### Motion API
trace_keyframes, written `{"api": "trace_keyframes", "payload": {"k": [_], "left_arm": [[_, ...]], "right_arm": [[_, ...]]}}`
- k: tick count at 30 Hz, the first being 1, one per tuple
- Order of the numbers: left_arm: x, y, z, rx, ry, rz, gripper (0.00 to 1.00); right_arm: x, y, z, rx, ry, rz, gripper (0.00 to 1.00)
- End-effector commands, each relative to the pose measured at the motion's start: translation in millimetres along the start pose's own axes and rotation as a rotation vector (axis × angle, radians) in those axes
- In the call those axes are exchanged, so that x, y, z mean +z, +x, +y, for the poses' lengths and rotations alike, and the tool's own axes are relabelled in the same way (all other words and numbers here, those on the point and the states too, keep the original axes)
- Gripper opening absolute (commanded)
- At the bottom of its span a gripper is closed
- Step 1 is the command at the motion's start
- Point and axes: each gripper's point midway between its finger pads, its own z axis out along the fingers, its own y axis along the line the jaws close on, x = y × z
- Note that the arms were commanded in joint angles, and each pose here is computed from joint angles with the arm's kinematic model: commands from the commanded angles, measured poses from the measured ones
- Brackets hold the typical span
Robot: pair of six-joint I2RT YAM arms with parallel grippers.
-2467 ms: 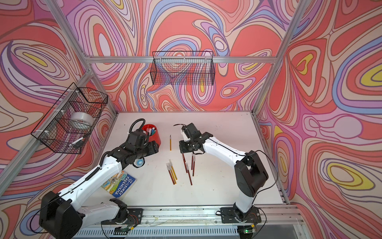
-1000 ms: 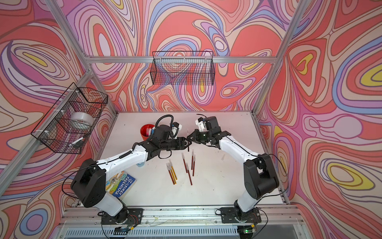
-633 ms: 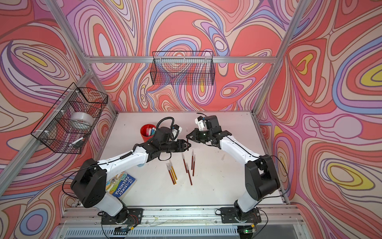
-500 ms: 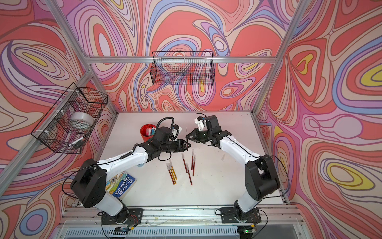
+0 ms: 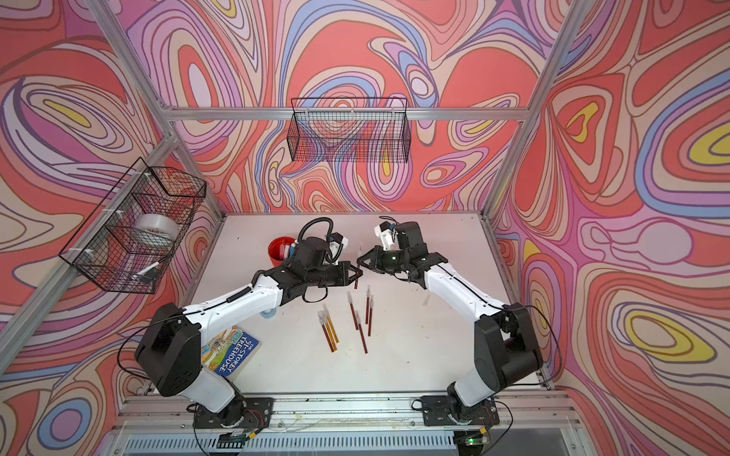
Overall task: Remove protective caps from carving knives
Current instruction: Remove the protective sleeve from the carving knife.
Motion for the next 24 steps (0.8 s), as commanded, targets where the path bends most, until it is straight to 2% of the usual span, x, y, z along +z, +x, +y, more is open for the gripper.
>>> {"api": "trace_keyframes", "payload": {"k": [1, 4, 10, 14, 19, 24], "left_arm": [[-5, 1, -3, 0.008, 0.001, -0.006, 0.0], [-7, 3, -1, 0.009, -0.007, -0.006, 0.0], [-10, 6, -1, 0.018, -0.01, 0.0, 0.0], [-11, 6, -1, 0.023, -0.014, 0.001, 0.0], [-14, 5, -3, 0.032, -0.011, -0.002, 0.0], [-15, 6, -4, 0.035, -0.01, 0.0, 0.0]], "right_arm": [[-4, -6, 9, -0.032, -0.019, -0.023, 0.39], [-2, -13, 9, -0.037, -0.014, -0.028, 0.45], [-3, -37, 12, -0.069, 0.022, -0.053, 0.44], [-2, -50, 11, -0.082, 0.052, -0.067, 0.34], [5, -53, 8, -0.073, 0.051, -0.052, 0.27], [4, -53, 10, -0.071, 0.044, -0.053, 0.12]]}}
